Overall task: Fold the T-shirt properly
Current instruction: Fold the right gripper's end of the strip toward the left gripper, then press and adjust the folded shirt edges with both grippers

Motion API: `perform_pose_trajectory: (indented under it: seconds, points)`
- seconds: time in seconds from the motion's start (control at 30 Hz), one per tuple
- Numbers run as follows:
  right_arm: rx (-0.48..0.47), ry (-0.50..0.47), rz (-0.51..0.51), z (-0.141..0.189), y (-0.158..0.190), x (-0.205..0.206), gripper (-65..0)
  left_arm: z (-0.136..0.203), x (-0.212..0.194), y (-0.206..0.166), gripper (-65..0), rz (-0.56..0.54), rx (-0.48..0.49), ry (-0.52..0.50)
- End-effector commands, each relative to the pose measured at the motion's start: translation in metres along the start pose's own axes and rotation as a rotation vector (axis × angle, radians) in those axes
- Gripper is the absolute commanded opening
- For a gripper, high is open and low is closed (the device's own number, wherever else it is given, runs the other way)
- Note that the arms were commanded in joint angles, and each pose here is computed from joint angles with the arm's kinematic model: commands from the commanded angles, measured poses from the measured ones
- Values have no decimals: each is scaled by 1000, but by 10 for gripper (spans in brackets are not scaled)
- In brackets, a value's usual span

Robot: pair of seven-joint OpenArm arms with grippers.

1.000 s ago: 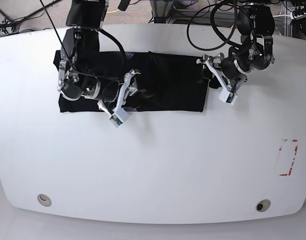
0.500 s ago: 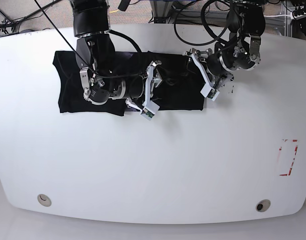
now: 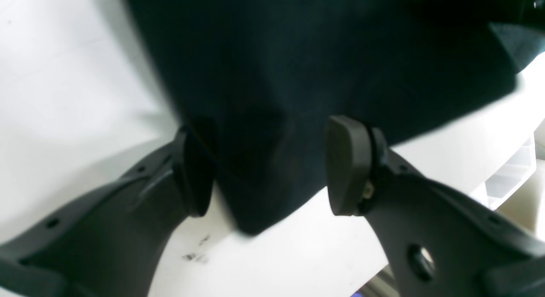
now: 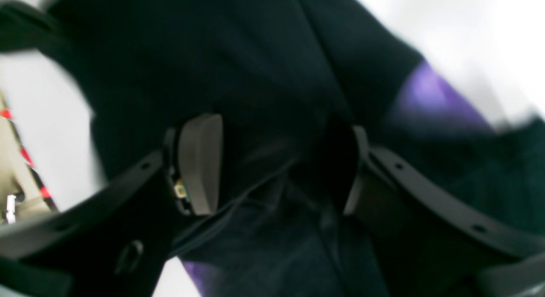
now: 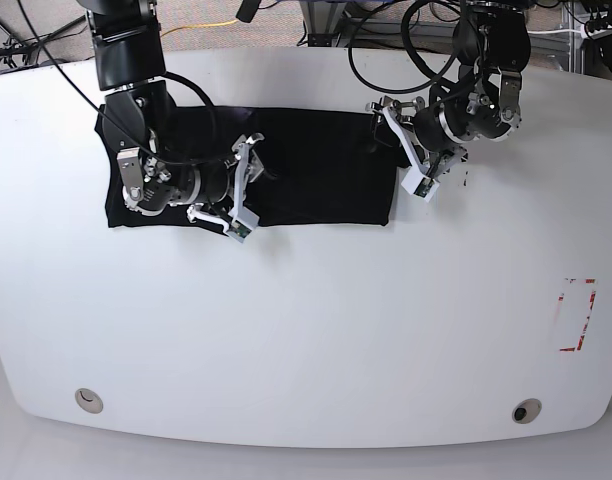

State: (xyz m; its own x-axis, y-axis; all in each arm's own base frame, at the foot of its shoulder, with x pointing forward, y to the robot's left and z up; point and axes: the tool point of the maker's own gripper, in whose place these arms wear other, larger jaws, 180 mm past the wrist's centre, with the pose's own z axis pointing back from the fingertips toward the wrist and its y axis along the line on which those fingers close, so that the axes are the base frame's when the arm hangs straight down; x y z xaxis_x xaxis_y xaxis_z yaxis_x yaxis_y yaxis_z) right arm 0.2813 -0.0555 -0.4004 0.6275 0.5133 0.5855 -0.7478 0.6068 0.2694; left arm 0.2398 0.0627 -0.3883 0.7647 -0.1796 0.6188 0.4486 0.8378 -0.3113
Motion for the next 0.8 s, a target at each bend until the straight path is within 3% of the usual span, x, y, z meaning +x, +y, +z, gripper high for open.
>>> perform_pose_trajectory:
  seconds: [0.0, 0.23, 0.33, 0.5, 0.77]
  points:
    - [-24, -44, 34, 22, -13, 13, -293, 4, 8, 2, -283, -26, -1, -22]
    - [-7, -114, 91, 61, -12, 28, -293, 4, 5, 3, -283, -22, -3, -12]
    - [-3, -176, 97, 83, -12, 38, -293, 10, 17, -5, -283, -84, -22, -46]
    - [-78, -275, -10, 121, -36, 30, -293, 17, 32, -20, -283, -165, -56, -94]
    - [-269, -353, -219, 176, -93, -11, -293, 6, 57, -41, -289, -153, -105, -159]
